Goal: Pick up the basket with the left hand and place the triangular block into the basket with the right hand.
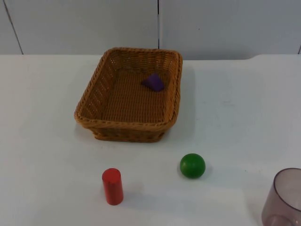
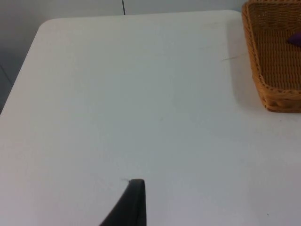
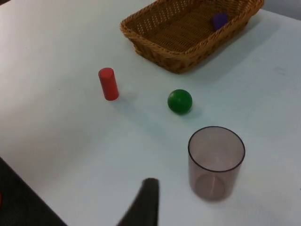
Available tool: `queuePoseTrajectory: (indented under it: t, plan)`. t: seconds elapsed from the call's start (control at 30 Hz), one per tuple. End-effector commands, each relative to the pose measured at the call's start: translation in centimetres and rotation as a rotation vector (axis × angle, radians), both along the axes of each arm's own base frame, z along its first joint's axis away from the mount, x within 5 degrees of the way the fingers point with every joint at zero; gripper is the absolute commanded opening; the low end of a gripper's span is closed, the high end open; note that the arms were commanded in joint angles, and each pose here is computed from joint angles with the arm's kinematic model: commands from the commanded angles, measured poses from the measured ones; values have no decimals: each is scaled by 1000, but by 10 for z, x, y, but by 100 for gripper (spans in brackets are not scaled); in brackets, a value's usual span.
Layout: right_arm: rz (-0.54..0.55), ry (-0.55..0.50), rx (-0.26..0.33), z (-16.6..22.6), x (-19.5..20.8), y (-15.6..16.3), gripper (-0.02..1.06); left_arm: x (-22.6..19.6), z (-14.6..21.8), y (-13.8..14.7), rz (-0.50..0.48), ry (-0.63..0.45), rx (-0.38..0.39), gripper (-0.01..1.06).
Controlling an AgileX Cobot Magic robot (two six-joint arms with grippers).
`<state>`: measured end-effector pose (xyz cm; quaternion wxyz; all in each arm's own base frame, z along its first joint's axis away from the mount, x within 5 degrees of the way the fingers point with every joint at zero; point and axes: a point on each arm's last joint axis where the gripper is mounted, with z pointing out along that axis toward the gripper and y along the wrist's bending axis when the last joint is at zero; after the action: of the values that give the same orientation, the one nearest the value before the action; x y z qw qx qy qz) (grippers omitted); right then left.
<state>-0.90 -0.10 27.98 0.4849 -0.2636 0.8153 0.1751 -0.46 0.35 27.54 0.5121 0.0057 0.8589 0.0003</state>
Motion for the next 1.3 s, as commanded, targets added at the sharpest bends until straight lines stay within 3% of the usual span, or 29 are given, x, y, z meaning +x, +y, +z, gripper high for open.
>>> queuePoseTrajectory:
  t: [0.0,0.03,0.6,0.9,1.27]
  plan:
    - [-2,-13,5,0,1,0,97,0,-1,0,-3,-2,-1,105]
    - [-2,-13,5,0,1,0,106,0,-1,0,-3,-2,-1,105]
    - [-26,-12,6,0,0,1,105,0,-1,0,-6,-2,-2,105]
    - [-292,-12,10,1,1,3,105,0,-1,0,-6,-2,-2,105]
    - [-527,-13,8,1,1,5,105,0,-1,0,-6,-2,-2,105]
